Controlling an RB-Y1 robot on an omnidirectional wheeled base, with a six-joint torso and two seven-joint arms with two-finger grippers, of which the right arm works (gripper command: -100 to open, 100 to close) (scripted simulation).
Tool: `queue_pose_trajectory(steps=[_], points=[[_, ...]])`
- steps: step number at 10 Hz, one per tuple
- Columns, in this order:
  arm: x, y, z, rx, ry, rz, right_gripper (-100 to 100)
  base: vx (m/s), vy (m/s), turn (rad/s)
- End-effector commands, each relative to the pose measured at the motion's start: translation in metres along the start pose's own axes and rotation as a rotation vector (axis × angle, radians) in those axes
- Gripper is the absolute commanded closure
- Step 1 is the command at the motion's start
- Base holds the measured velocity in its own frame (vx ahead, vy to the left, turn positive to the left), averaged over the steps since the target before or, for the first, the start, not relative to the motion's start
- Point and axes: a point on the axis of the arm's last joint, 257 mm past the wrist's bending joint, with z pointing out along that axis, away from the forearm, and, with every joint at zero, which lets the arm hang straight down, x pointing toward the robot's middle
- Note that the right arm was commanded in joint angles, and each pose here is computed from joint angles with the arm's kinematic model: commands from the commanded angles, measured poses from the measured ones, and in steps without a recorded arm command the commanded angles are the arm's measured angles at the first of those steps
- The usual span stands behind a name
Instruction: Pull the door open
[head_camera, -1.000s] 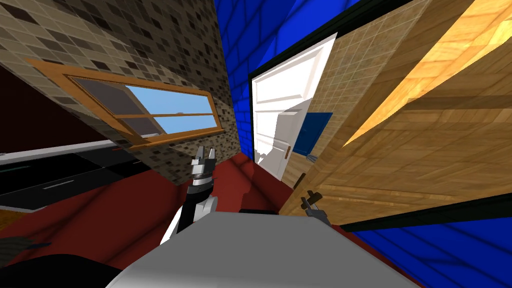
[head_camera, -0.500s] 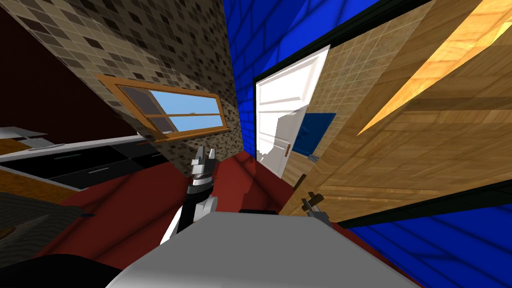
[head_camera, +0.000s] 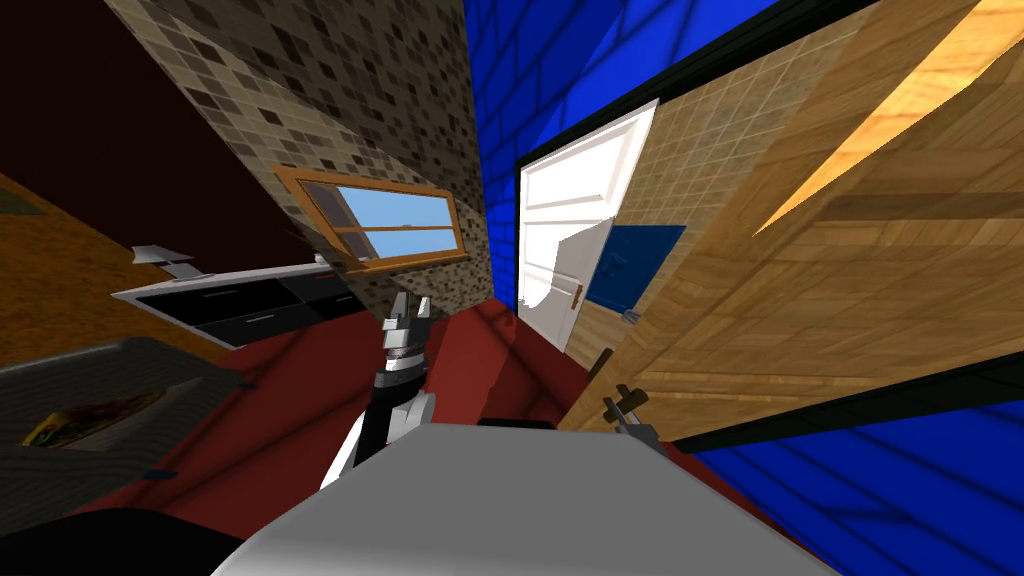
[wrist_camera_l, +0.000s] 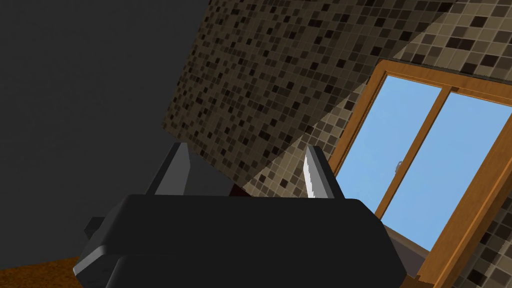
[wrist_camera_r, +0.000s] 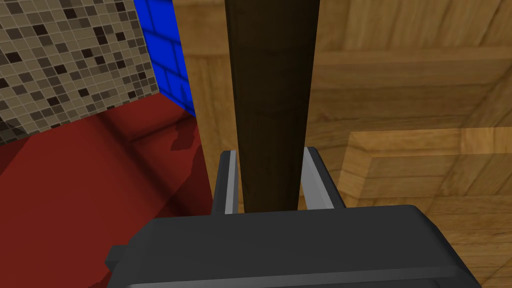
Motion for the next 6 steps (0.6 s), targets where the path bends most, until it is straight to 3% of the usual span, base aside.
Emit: queue_pose_trajectory(steps=[1, 4, 6], points=[[0.0032, 0.0006, -0.0005, 0.011, 0.010, 0.000, 100, -0.226, -0.033, 0.136], [0.0047, 0.0011, -0.0021, 0.028, 0.015, 0.001, 100, -0.185, -0.049, 0.109], [-0.0004, -0.0005, -0.0049, 0.031, -0.002, 0.002, 100, -0.105, -0.021, 0.075]])
